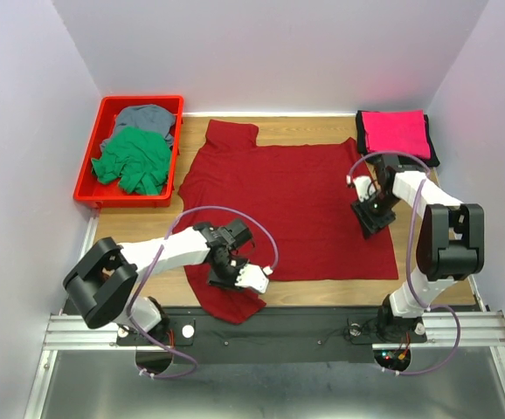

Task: Fold and stack the t-shirts
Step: Flatten the tshirt out

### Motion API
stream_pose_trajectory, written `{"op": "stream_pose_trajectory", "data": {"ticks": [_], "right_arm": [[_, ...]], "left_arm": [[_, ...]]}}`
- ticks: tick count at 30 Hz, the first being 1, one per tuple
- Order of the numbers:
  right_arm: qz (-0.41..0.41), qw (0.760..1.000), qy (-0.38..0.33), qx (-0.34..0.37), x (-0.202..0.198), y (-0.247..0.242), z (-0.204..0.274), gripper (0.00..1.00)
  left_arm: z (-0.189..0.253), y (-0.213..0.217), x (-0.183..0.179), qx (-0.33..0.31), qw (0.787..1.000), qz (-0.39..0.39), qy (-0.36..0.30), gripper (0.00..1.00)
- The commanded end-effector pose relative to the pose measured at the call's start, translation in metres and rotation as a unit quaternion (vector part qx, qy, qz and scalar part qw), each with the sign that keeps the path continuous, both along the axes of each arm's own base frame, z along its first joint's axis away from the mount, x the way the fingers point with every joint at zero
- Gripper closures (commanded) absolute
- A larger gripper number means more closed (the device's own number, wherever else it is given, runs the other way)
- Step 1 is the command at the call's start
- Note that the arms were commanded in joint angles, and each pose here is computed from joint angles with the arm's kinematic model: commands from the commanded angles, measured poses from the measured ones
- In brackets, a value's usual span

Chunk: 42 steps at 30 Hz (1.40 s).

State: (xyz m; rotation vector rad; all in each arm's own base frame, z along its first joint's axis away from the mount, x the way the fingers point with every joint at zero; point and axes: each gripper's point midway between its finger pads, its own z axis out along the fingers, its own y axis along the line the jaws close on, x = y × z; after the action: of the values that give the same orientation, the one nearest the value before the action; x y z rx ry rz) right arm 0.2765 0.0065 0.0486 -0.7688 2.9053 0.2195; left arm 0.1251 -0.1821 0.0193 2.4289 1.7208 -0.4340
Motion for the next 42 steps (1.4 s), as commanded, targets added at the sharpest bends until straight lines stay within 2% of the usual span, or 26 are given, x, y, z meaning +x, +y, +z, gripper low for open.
{"op": "stream_pose_trajectory", "data": {"ticks": [1,6,9,11,13,14,15,19,23,28,29,30,34,36,41,42], "right_arm": [[0.018,0.999,0.040,-0.024,-0.036,-0.010,-0.015,0.50],[0.042,0.997,0.062,-0.022,-0.073,-0.011,-0.016,0.50],[0.049,0.998,0.035,0.000,-0.066,-0.003,0.004,0.49],[0.038,0.999,0.003,0.016,-0.050,0.004,0.023,0.48],[0.029,0.997,-0.054,0.035,-0.009,0.011,0.053,0.48],[0.026,0.998,-0.045,0.035,-0.008,0.011,0.048,0.48],[0.026,0.997,-0.067,0.042,0.010,0.014,0.059,0.48],[0.001,0.996,-0.076,0.046,0.053,0.015,0.048,0.51],[-0.013,0.998,-0.063,0.023,0.074,0.006,0.017,0.54],[-0.013,0.999,-0.036,-0.006,0.064,-0.004,-0.006,0.55],[-0.006,1.000,-0.025,-0.016,0.053,-0.008,-0.013,0.55],[-0.006,1.000,-0.014,-0.020,0.046,-0.009,-0.018,0.55],[0.005,0.999,0.020,-0.027,0.009,-0.011,-0.029,0.55],[0.009,0.999,0.033,-0.026,-0.011,-0.011,-0.031,0.55],[0.026,0.997,0.064,-0.021,-0.048,-0.009,-0.027,0.54],[0.030,0.997,0.060,-0.023,-0.051,-0.011,-0.021,0.54]], "left_arm": [[0.020,0.004,-0.008,-0.016,1.000,-0.020,0.000,0.55],[0.045,0.004,-0.021,-0.041,0.999,-0.017,0.020,0.55],[0.074,-0.008,-0.003,-0.090,0.995,0.033,0.010,0.56],[0.093,-0.014,0.027,-0.120,0.989,0.081,-0.013,0.56],[0.091,0.003,0.082,-0.120,0.977,0.174,-0.023,0.56],[0.088,-0.001,0.087,-0.116,0.977,0.179,-0.015,0.56],[0.087,0.012,0.111,-0.121,0.967,0.222,-0.021,0.56],[0.081,0.031,0.174,-0.134,0.939,0.314,-0.038,0.56],[0.056,0.046,0.197,-0.111,0.929,0.350,-0.050,0.56],[0.030,0.057,0.180,-0.075,0.933,0.351,-0.029,0.56],[0.016,0.063,0.160,-0.058,0.937,0.345,-0.011,0.56],[0.019,0.063,0.160,-0.061,0.937,0.345,-0.015,0.56],[-0.001,0.077,0.113,-0.022,0.943,0.330,0.026,0.56],[-0.006,0.082,0.086,-0.006,0.946,0.320,0.044,0.56],[0.000,0.081,0.050,0.006,0.956,0.288,0.044,0.54],[0.009,0.081,0.045,0.000,0.960,0.276,0.039,0.49]]}}
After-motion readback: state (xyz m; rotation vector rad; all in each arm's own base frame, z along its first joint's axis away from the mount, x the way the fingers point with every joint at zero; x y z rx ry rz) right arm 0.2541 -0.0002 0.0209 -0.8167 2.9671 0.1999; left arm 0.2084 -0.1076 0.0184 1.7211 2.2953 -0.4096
